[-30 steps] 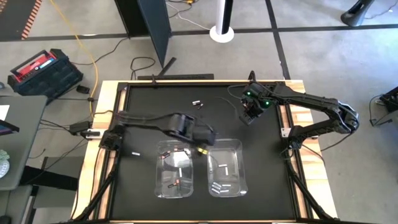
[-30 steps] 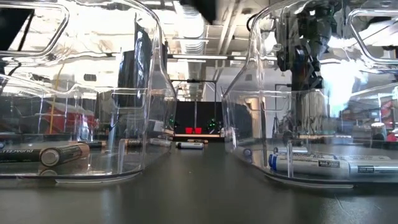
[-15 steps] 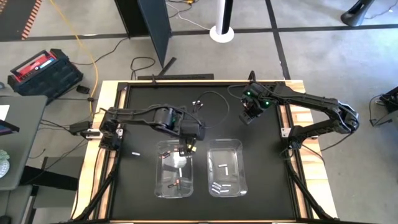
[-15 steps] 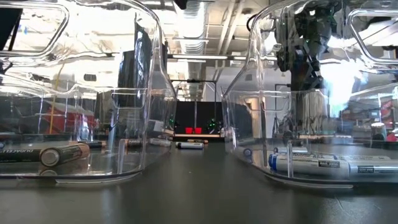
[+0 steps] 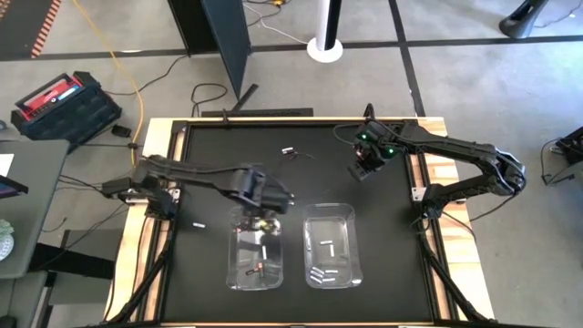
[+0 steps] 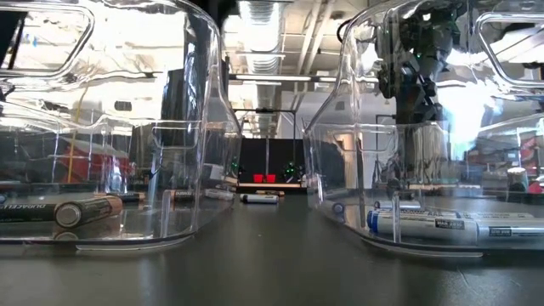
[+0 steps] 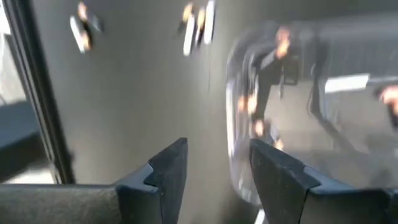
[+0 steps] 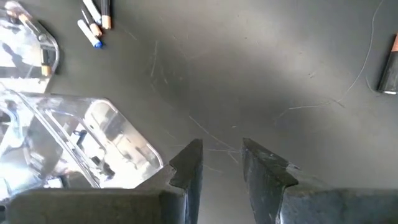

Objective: Sort batteries
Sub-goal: Put the white battery into the right transparent bin

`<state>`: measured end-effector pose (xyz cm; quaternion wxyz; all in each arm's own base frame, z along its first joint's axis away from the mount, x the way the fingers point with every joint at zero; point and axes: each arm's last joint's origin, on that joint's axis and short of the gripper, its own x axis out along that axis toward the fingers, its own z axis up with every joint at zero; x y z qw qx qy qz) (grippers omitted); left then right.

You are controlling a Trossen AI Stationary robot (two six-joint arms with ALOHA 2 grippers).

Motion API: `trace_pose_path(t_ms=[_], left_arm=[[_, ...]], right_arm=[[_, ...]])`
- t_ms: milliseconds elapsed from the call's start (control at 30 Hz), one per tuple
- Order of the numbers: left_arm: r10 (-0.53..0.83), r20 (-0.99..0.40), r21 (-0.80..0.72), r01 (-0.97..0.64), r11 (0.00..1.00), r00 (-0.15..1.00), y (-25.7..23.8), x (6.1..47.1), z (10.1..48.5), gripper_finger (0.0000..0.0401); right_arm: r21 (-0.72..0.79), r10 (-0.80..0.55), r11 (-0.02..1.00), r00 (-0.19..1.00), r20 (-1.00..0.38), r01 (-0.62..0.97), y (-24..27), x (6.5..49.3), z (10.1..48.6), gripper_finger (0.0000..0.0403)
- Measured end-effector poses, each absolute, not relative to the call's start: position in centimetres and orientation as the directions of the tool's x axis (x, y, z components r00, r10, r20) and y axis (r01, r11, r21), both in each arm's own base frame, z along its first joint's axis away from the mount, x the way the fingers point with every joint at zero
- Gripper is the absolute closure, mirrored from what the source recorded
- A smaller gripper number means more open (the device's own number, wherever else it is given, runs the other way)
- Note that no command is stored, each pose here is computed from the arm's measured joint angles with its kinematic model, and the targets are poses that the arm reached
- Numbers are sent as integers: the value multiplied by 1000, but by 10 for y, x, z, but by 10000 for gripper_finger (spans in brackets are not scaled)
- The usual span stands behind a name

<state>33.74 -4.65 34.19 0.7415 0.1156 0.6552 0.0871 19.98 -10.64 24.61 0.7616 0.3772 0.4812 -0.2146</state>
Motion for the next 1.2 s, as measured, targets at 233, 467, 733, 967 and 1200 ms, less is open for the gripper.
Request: trace_pose_path(t_ms=[233, 467, 733, 967, 1200], left_arm=[[292, -955, 285, -119, 951, 48, -22, 242, 333, 235], [165, -984, 144, -234, 962, 73, -15, 170, 287, 236], [90, -993, 107, -267, 958, -75, -17, 159, 229, 236], [36, -993, 62, -232, 971, -113, -22, 173, 201, 236], [-22, -982, 20, -219, 976, -188, -30, 169, 177, 236]], right_arm=[[386, 14, 616, 481, -877, 686, -108, 203, 248, 276], [390, 8, 618, 490, -871, 683, -109, 204, 248, 276], [393, 0, 599, 491, -871, 697, -109, 205, 249, 276], [385, -12, 586, 484, -875, 713, -110, 204, 248, 276], [388, -12, 578, 483, -875, 718, -110, 204, 248, 276]])
